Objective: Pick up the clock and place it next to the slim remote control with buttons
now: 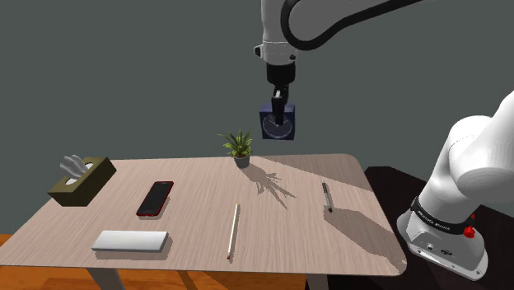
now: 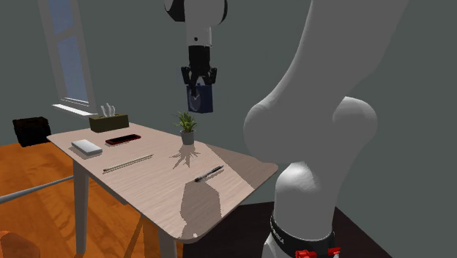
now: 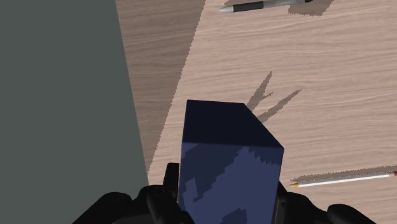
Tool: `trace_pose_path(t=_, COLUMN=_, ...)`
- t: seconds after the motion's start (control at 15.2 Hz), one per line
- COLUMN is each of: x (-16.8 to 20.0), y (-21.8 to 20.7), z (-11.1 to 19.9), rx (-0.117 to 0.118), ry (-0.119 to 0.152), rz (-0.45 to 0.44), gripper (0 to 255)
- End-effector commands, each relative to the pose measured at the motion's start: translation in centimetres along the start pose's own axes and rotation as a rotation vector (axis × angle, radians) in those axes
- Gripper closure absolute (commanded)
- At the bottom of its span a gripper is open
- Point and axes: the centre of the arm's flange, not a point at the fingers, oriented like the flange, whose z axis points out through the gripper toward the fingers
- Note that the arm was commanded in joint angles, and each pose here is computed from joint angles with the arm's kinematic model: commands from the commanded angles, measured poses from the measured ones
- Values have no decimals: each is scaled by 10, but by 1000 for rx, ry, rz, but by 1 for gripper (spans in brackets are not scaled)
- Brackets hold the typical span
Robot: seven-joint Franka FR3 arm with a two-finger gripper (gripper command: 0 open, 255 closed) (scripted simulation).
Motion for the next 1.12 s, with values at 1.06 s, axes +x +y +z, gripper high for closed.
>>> trace_pose_path(t=1.06, x=164, y=-163, z=-1, rx=0, ry=-1, rz=0, gripper=255)
